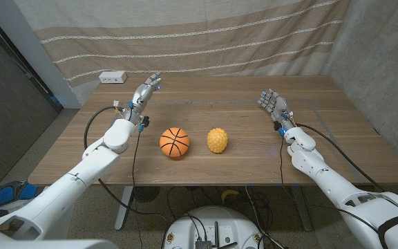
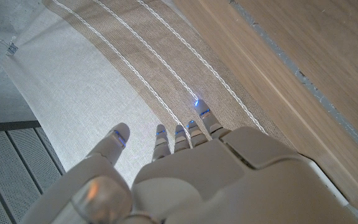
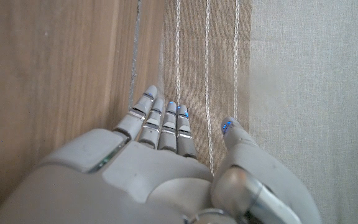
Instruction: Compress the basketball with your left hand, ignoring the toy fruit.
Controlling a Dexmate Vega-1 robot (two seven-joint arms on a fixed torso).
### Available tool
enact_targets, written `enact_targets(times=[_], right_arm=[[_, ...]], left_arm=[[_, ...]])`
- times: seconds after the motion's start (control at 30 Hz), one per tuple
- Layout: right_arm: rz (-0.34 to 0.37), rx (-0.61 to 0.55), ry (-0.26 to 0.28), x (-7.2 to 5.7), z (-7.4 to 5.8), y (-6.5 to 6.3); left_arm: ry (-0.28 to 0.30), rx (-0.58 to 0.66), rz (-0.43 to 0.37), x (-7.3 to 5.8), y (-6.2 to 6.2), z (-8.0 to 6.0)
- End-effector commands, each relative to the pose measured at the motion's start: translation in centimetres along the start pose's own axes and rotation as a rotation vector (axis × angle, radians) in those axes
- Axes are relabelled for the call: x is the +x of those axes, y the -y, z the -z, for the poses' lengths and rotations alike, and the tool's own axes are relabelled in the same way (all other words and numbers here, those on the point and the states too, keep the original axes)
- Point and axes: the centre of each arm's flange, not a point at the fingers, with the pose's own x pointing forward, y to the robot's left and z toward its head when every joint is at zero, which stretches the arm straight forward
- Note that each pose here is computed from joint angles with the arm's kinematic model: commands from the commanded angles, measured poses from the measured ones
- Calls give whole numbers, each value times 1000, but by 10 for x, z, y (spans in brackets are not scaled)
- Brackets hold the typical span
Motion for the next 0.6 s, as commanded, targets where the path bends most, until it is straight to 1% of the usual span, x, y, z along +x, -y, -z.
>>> enact_targets(times=[0.03,0.13,0.2,0.27,0.4,0.6], right_arm=[[-4,-1,9,0,1,-4],[-2,0,18,0,0,-4],[-2,-1,21,-1,0,-5],[-2,2,28,-1,0,-5],[-1,3,38,-2,-1,-6],[7,-3,53,-6,-3,-6]], left_arm=[[4,63,-16,-18,1,-12],[6,98,-14,-25,0,-17],[6,108,-14,-26,0,-19],[12,151,-15,-31,1,-23],[12,179,-23,-36,1,-26],[5,189,-13,-42,3,-28]])
